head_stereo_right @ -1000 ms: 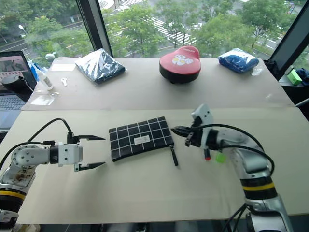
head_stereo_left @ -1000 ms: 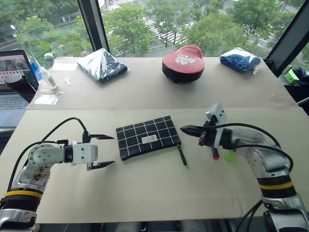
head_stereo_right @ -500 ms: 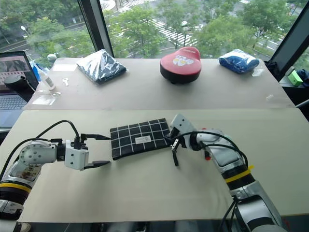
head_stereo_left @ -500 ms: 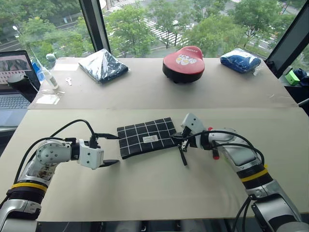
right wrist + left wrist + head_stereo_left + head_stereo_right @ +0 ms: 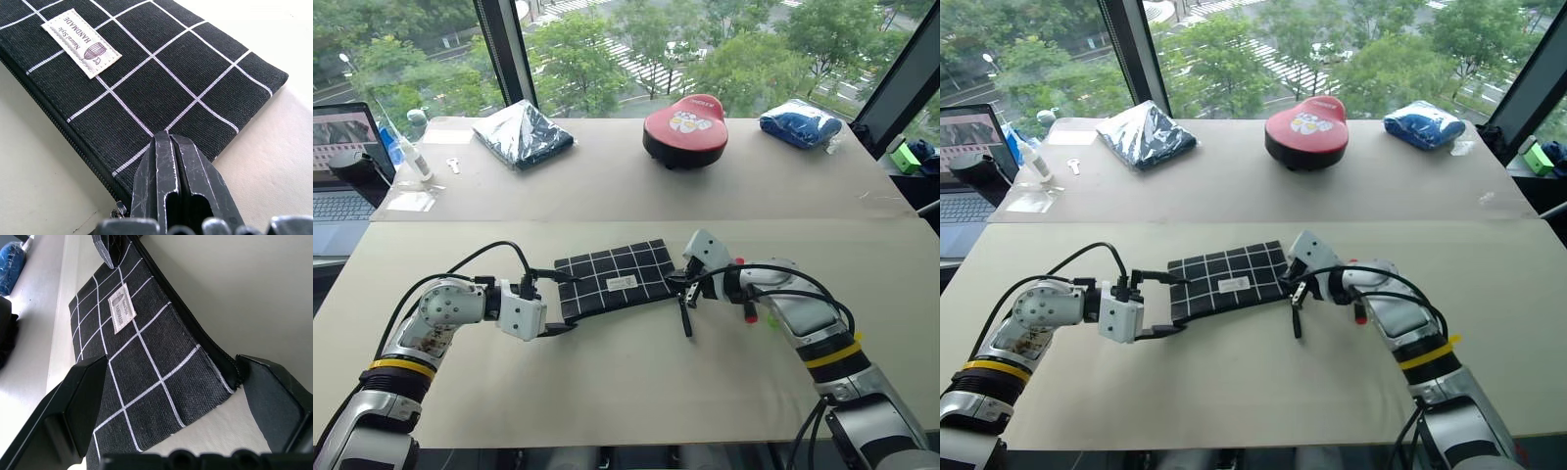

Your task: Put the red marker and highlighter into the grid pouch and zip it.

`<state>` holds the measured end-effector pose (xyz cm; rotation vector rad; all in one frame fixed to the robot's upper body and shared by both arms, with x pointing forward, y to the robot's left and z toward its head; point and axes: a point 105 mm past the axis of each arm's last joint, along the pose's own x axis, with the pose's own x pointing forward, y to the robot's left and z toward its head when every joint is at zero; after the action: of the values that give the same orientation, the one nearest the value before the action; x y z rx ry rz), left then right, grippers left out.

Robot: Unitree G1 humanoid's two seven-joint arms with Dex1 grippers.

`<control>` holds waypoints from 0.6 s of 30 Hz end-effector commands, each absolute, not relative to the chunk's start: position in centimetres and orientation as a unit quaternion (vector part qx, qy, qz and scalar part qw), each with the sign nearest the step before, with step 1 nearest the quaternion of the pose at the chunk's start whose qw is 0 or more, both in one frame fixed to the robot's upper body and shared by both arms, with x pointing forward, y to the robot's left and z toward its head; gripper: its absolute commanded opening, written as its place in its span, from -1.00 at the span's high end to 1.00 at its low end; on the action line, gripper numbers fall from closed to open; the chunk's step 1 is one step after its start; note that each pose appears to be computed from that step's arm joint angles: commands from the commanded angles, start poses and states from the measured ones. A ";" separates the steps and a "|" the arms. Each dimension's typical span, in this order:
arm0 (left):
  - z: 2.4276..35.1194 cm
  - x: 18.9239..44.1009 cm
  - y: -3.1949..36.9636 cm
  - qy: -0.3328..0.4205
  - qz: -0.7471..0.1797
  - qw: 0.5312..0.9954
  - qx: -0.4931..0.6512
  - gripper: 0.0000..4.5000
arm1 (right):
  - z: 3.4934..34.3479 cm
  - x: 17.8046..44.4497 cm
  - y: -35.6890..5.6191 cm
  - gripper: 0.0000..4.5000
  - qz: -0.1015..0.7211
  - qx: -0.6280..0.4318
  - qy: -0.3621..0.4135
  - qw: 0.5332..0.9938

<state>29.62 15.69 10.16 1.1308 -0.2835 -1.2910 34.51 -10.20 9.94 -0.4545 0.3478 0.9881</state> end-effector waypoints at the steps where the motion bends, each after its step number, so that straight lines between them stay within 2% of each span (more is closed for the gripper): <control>1: 9.4 30.7 15.5 -0.139 -0.547 0.647 0.513 -1.00 | 10.2 33.7 -9.8 0.99 0.482 -0.201 0.165 0.837; 5: 9.9 30.9 15.2 -0.182 -0.538 0.642 0.516 -1.00 | 10.2 33.6 -9.9 0.99 0.481 -0.195 0.164 0.839; 8: 10.1 31.0 15.3 -0.198 -0.535 0.640 0.514 -0.71 | 10.3 33.6 -10.1 1.00 0.479 -0.194 0.165 0.840; 18: 10.1 31.2 16.2 -0.204 -0.540 0.639 0.508 0.89 | 10.8 33.8 -11.0 1.00 0.469 -0.188 0.162 0.848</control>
<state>31.14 15.78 9.82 1.1609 -0.4595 -1.2396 33.71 -10.42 9.93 -0.3915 0.3602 1.0036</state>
